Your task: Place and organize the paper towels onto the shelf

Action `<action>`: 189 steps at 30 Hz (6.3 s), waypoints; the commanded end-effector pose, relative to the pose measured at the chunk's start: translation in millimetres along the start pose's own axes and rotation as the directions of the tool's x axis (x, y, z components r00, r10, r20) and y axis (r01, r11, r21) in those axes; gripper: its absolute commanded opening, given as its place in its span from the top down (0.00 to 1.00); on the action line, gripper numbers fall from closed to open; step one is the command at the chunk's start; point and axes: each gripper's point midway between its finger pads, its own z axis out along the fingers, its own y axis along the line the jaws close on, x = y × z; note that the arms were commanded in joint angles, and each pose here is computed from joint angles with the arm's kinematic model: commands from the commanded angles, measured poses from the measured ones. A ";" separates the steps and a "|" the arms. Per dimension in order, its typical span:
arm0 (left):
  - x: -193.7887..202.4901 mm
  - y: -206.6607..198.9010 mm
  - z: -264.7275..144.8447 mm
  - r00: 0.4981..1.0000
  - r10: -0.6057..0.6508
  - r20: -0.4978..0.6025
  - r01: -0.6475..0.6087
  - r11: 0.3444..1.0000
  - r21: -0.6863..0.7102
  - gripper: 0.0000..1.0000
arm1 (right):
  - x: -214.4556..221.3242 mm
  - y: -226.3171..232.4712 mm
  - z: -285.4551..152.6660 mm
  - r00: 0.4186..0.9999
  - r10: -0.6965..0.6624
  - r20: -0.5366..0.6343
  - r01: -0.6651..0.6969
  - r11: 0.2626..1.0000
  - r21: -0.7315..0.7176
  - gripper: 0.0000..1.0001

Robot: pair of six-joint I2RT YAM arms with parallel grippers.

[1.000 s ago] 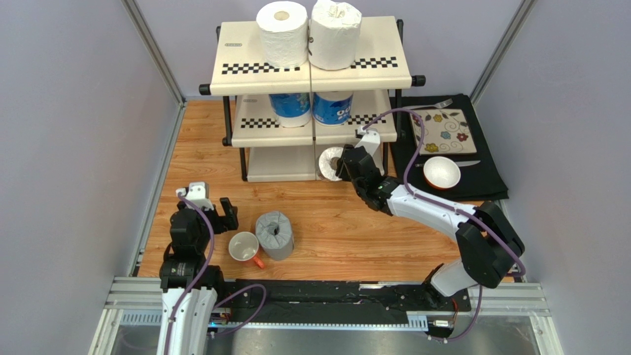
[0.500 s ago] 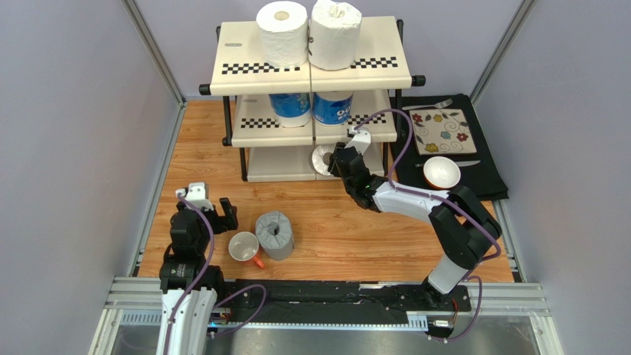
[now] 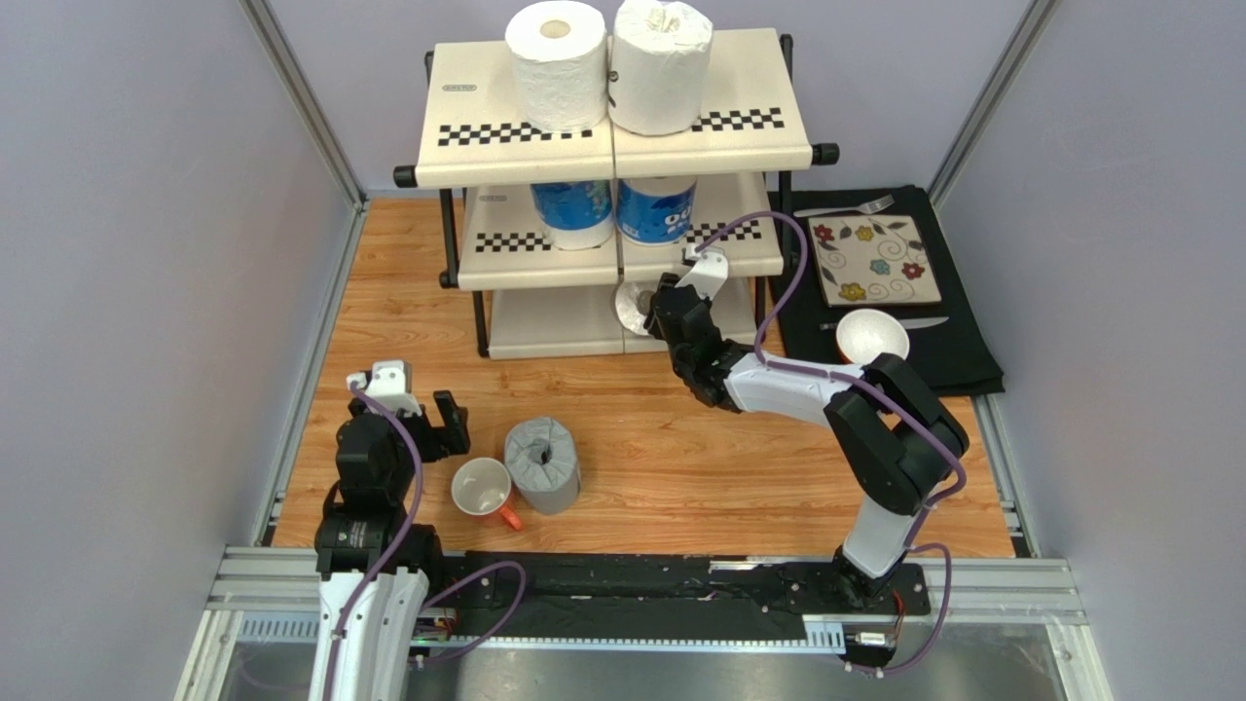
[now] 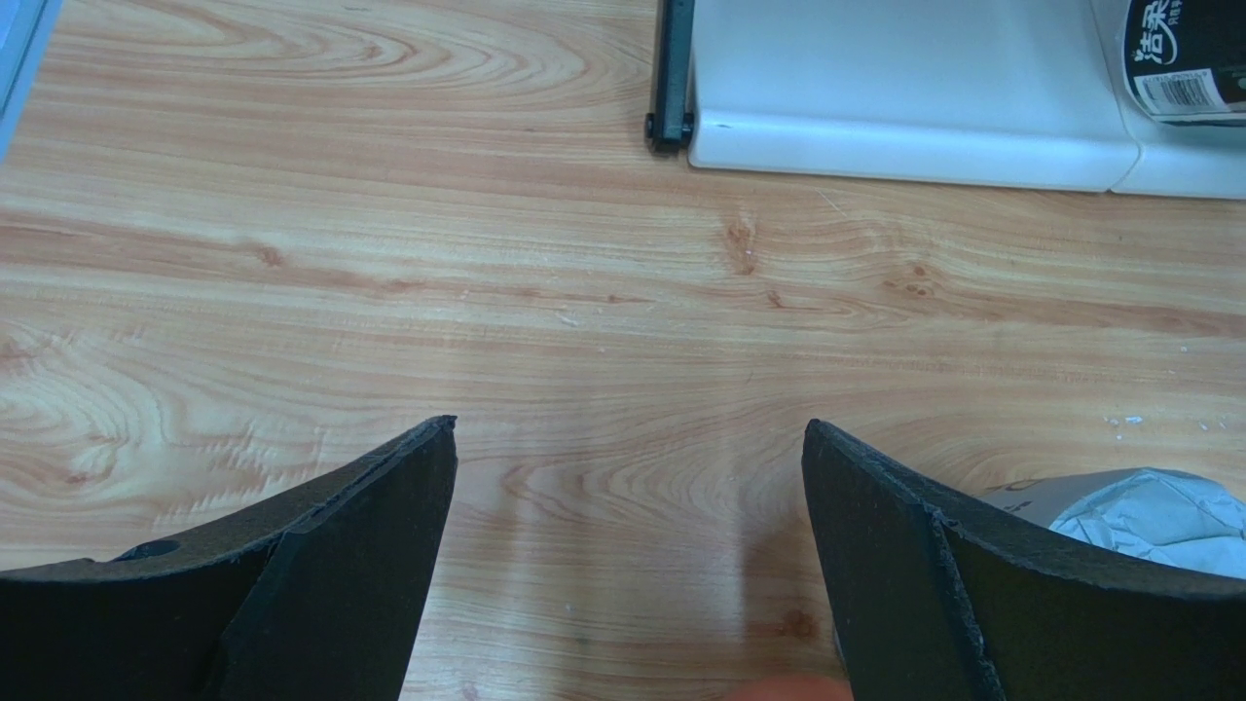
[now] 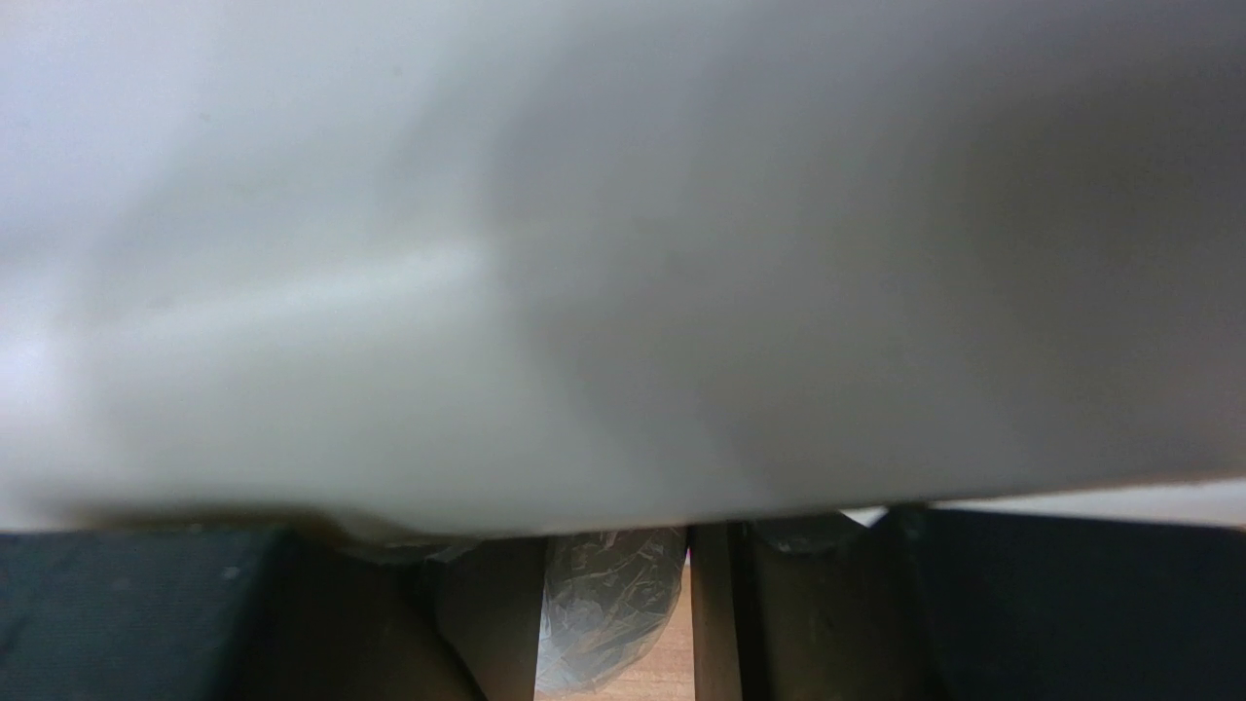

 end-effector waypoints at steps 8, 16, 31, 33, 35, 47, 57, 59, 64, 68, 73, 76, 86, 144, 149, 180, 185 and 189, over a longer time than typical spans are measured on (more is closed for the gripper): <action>-4.2 -1.1 1.3 1.000 0.010 0.024 -0.010 1.000 0.007 0.04 | -43.0 4.9 10.4 0.991 0.077 0.108 -0.081 0.996 0.034 0.66; -4.2 -1.1 1.3 1.000 0.010 0.024 -0.010 1.000 0.008 0.04 | -42.6 -2.0 7.7 0.989 0.090 0.117 -0.096 0.994 0.050 0.54; -4.3 -1.4 1.1 1.000 0.011 0.027 -0.011 1.000 0.009 0.04 | -62.8 2.8 -4.9 0.983 0.091 0.158 -0.092 0.996 -0.002 0.28; -4.4 -1.1 1.1 1.000 0.010 0.027 -0.010 1.000 0.008 0.04 | -65.3 5.2 -6.3 0.983 0.091 0.159 -0.089 0.996 -0.018 0.28; -4.3 -1.4 1.1 1.000 0.011 0.027 -0.011 1.000 0.009 0.04 | -64.6 7.6 -6.8 0.984 0.086 0.154 -0.081 0.996 -0.034 0.28; -5.7 -0.8 0.5 0.999 0.010 0.035 -0.010 1.000 0.006 0.04 | -63.3 -12.3 -42.4 0.978 0.146 0.149 -0.135 0.987 -0.081 0.29; -5.4 -0.5 0.6 0.999 0.011 0.035 -0.011 1.000 0.004 0.04 | -45.8 -55.6 -49.9 0.923 0.367 0.113 -0.365 0.930 -0.045 0.29; -5.0 -0.2 0.5 0.999 0.011 0.034 -0.011 1.000 0.003 0.04 | -44.9 -64.4 -40.3 0.889 0.447 0.097 -0.446 0.894 -0.037 0.29; -5.6 -0.1 0.2 0.999 0.009 0.037 -0.009 1.000 0.001 0.04 | -43.3 -70.3 -13.8 0.816 0.572 0.082 -0.565 0.820 -0.088 0.29; -5.3 0.3 0.2 0.999 0.010 0.036 -0.010 1.000 0.000 0.04 | -35.5 -67.9 6.0 0.770 0.635 0.062 -0.625 0.771 -0.124 0.28; -5.8 0.8 0.1 0.999 0.010 0.041 -0.010 1.000 -0.003 0.04 | -31.6 -66.2 23.3 0.744 0.663 0.079 -0.645 0.745 -0.171 0.27; -5.9 1.1 0.1 0.999 0.010 0.041 -0.010 1.000 -0.004 0.04 | -33.5 -64.5 27.4 0.739 0.668 0.086 -0.647 0.740 -0.185 0.26; -6.3 -0.1 0.0 0.999 0.011 0.043 -0.011 1.000 0.002 0.04 | -46.5 -63.1 37.4 0.739 0.664 0.112 -0.638 0.744 -0.199 0.25; -8.5 -1.7 -1.9 0.998 0.023 0.055 -0.023 1.000 0.003 0.04 | -63.5 -64.3 -5.1 0.653 0.754 0.077 -0.681 0.628 -0.376 0.24; -15.4 -12.9 -2.9 0.998 0.044 0.050 -0.047 0.997 0.064 0.04 | -60.1 -62.2 -36.7 0.714 0.700 -0.002 -0.659 0.672 -0.337 0.24; -19.9 -97.0 -37.7 0.968 0.058 -0.246 0.075 0.863 0.500 0.03 | -43.4 -90.8 -157.9 0.903 0.406 -0.139 -0.428 0.873 -0.234 0.20; -10.8 -96.7 -24.0 0.962 -0.071 -0.264 0.188 0.872 0.452 0.04 | -41.7 -94.4 -158.5 0.906 0.403 -0.131 -0.423 0.878 -0.224 0.20; -4.4 -86.0 -16.4 0.964 -0.106 -0.246 0.197 0.901 0.387 0.04 | -38.5 -95.8 -158.4 0.907 0.400 -0.135 -0.421 0.880 -0.220 0.20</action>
